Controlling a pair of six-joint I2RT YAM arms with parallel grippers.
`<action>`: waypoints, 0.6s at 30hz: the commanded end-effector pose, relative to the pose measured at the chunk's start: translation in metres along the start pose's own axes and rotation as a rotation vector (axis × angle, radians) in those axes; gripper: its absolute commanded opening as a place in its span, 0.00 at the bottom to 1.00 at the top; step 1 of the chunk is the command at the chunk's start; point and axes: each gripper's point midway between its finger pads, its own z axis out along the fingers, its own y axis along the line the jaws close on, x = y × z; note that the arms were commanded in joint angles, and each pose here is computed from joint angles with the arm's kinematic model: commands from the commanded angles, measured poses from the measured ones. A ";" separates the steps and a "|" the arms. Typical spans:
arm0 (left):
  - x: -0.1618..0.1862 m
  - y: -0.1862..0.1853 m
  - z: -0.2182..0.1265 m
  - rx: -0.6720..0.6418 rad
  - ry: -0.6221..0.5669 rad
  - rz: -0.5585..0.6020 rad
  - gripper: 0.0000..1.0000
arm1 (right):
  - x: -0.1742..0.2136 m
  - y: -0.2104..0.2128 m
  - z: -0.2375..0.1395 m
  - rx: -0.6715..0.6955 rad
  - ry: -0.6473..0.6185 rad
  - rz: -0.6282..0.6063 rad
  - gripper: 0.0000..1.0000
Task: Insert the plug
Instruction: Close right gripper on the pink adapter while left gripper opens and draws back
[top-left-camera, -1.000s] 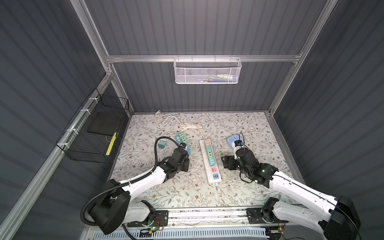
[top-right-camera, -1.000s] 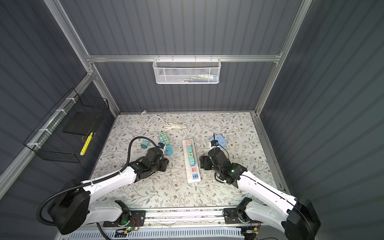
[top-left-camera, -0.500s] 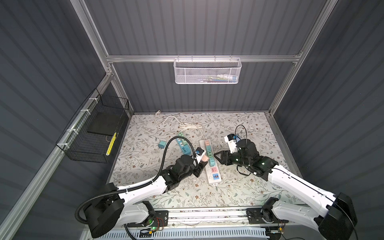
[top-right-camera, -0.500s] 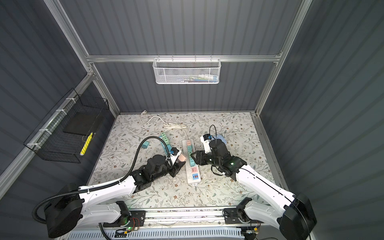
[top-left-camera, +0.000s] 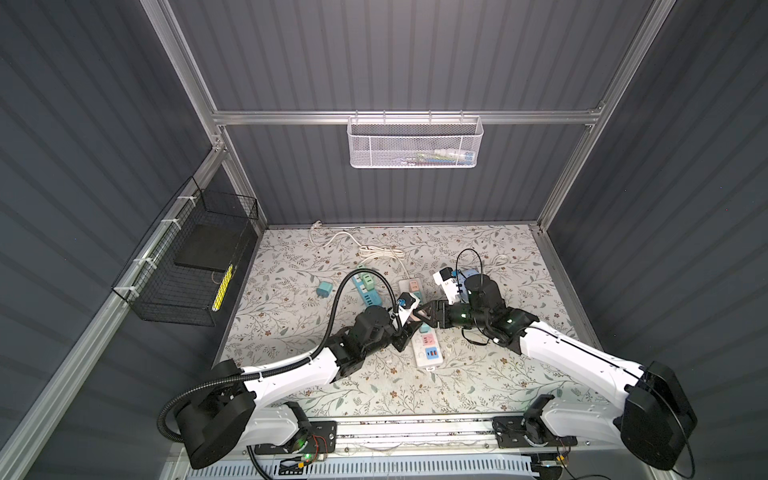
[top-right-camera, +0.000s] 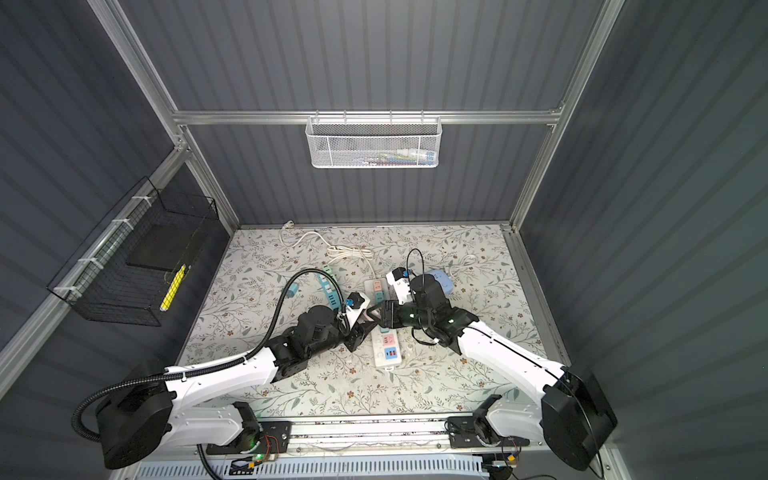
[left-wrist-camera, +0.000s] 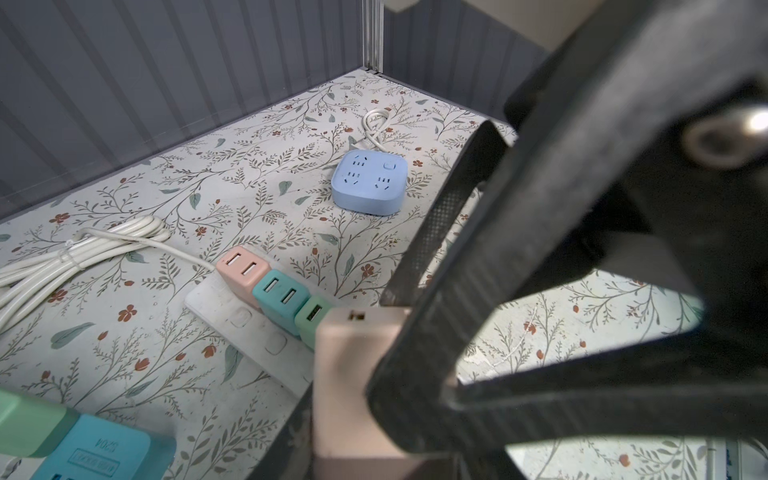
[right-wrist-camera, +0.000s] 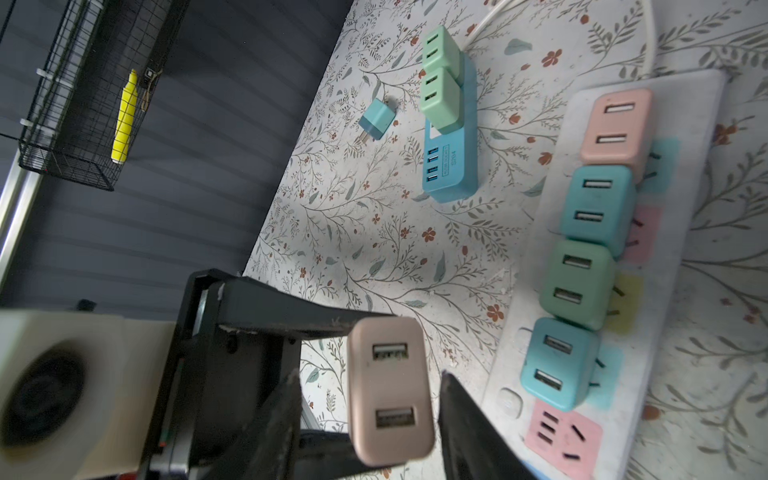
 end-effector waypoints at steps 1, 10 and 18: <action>-0.028 -0.007 -0.004 0.029 -0.076 0.013 0.29 | -0.001 0.005 0.004 -0.043 0.001 0.008 0.50; -0.029 -0.004 -0.007 0.012 -0.081 0.000 0.37 | 0.002 0.006 0.009 -0.063 0.021 0.032 0.27; -0.023 0.010 -0.017 -0.067 -0.060 -0.041 0.80 | -0.007 0.004 -0.004 -0.014 -0.042 0.006 0.23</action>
